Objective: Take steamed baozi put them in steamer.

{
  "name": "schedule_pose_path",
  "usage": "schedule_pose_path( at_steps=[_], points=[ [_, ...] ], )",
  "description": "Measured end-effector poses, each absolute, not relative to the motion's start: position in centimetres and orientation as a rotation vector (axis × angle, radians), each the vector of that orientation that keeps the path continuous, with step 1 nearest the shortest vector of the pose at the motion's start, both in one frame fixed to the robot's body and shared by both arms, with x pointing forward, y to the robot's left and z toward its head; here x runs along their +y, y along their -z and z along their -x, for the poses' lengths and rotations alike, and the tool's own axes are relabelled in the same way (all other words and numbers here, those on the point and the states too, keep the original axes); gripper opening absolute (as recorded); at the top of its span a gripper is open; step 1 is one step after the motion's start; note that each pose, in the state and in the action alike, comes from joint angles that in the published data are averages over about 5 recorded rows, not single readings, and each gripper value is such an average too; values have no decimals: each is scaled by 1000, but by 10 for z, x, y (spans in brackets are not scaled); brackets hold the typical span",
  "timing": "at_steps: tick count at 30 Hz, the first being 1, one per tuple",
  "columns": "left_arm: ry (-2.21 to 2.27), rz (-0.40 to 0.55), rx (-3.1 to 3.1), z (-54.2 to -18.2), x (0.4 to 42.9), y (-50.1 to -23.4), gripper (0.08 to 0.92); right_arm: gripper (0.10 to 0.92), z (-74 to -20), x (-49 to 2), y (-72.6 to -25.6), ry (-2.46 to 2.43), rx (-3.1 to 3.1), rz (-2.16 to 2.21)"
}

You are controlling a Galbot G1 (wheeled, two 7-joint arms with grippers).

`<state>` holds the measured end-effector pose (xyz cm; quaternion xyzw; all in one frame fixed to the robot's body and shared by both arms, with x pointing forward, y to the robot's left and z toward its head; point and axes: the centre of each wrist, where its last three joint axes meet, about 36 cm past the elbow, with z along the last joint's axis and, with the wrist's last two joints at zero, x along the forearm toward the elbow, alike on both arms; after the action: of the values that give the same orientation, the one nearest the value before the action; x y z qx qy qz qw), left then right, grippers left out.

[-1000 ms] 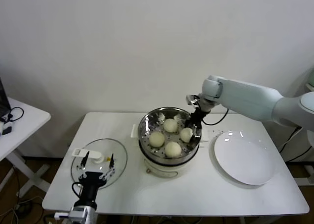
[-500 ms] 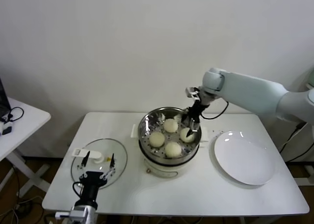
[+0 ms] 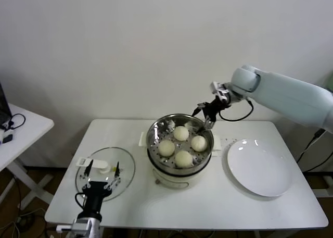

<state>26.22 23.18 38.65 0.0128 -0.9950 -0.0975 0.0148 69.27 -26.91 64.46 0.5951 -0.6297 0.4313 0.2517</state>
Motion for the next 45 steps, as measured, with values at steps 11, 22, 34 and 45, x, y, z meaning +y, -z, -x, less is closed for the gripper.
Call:
schedule_pose_path(
  at_steps=[11,22,34,45],
  points=[
    [277,-27,-3117,-256,229,-392,823,823,-620,-337,-595,-1088,-2224,-1502],
    [265,-46,-3126,-249,228,-396,823,823,-549,-362,-524,-875,-2632,-1324],
    [256,-67,-3122,-249,229,-396,823,823,-470,-383,-453,-541,-3027,-939],
    [243,-82,-3104,-247,233,-391,823,823,-395,-370,-389,-220,-3173,-582]
  ],
)
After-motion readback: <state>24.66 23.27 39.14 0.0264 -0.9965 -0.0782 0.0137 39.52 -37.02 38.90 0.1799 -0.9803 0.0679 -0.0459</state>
